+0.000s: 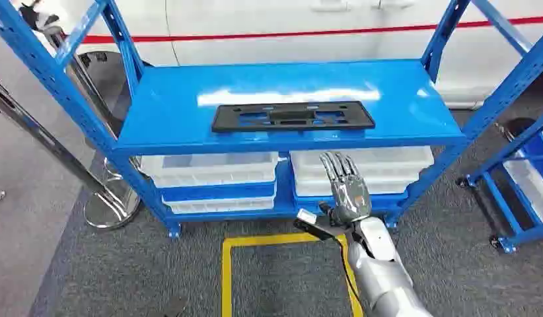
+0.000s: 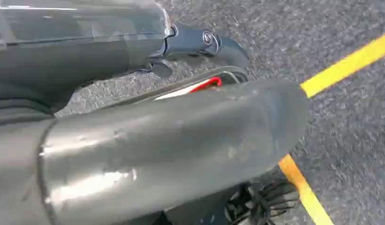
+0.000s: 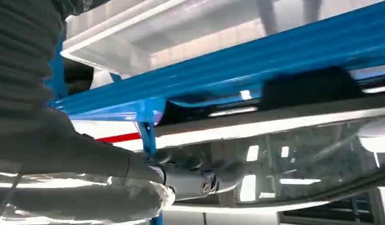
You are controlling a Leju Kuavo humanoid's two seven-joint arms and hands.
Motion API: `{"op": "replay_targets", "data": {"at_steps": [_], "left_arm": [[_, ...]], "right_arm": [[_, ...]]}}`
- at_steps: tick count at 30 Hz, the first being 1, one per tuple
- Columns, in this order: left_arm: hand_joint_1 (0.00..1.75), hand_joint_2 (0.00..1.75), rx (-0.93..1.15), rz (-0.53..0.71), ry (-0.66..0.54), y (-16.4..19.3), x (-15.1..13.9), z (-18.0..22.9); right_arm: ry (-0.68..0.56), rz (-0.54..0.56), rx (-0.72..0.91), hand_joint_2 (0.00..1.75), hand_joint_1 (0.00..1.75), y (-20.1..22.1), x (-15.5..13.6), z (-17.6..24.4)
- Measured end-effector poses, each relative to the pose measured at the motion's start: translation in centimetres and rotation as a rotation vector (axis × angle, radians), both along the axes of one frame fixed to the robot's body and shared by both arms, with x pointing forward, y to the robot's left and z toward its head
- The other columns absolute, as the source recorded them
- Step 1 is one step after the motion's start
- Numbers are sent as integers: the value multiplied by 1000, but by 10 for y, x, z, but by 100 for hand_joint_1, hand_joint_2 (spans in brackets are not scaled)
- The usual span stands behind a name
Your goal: Take the parts from the cabinet and place them on the table.
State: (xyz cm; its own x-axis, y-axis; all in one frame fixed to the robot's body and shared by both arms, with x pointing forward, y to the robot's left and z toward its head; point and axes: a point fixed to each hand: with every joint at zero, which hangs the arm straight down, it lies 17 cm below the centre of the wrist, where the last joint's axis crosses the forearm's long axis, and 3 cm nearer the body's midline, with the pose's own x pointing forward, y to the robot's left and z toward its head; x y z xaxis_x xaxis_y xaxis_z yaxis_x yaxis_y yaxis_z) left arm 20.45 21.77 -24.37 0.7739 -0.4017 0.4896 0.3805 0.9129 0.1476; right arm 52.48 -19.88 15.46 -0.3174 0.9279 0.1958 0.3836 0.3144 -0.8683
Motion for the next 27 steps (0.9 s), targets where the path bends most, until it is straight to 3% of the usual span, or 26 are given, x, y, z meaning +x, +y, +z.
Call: {"op": "replay_targets", "data": {"at_steps": [27], "left_arm": [[0, 0, 0, -17, -2, -3, -1, 0]], "right_arm": [[-37, -12, 4, 175, 0, -6, 2, 15]]}}
